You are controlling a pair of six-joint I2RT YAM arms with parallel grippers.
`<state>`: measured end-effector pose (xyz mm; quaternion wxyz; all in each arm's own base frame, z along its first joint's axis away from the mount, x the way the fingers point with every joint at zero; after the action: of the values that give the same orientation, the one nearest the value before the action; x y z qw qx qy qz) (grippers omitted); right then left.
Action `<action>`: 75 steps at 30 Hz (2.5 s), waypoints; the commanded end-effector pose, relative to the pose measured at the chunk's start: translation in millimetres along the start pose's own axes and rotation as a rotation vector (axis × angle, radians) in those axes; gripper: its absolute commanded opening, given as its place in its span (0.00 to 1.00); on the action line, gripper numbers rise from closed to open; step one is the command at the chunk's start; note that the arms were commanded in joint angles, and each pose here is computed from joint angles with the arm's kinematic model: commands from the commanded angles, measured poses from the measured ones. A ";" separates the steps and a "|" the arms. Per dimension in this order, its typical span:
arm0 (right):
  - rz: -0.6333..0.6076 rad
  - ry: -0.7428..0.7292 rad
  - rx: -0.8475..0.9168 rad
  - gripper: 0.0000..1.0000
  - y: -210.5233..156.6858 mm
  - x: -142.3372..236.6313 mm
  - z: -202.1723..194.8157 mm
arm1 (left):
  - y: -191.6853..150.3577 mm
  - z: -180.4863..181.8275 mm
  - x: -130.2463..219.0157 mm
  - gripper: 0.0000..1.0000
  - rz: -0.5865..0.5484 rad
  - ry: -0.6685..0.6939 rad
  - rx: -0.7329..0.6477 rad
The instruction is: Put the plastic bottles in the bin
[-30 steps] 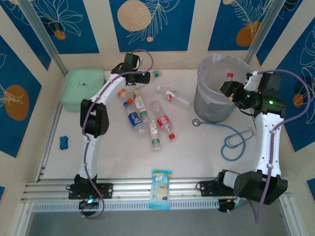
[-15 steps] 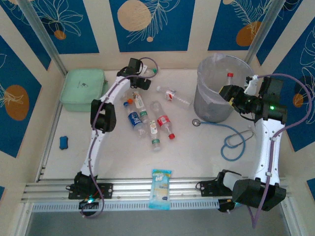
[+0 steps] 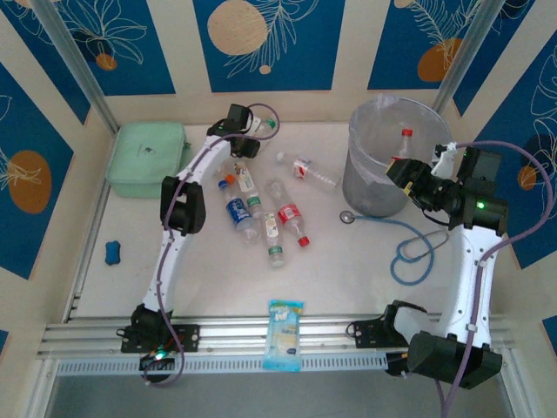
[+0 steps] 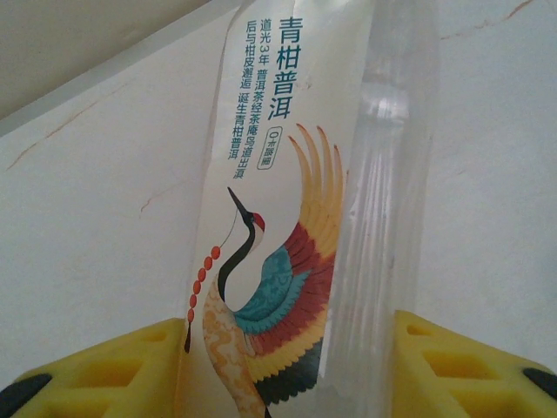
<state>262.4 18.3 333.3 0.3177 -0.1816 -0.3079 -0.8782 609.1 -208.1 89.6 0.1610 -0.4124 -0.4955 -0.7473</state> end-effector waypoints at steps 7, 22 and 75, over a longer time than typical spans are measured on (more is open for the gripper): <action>0.021 0.142 -0.036 0.66 -14.8 16.1 28.7 | 58.1 17.2 104.4 0.44 -0.195 0.011 0.045; 0.037 0.358 -0.014 0.65 -16.0 3.2 88.5 | 7.6 -39.6 251.2 0.36 -0.340 -0.266 0.258; -0.345 0.121 0.333 0.00 132.1 -6.4 130.9 | -121.4 -74.3 272.3 1.00 -0.136 -0.372 0.734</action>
<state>380.3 57.1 475.8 0.2572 0.0016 -0.4272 -0.8668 322.0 -192.8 233.8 0.0785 -0.4494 -0.7793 -0.4296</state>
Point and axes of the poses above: each hand's point on the last joint's axis, 136 mm out from that joint toward the fingers, its own x axis back along the fingers, its own z axis along the line the jaws close on, y = z × x, the point moved 2 cm from there along x, back along the fingers, and after that the axes turned 3 degrees about -x, right-handed, at the moved point
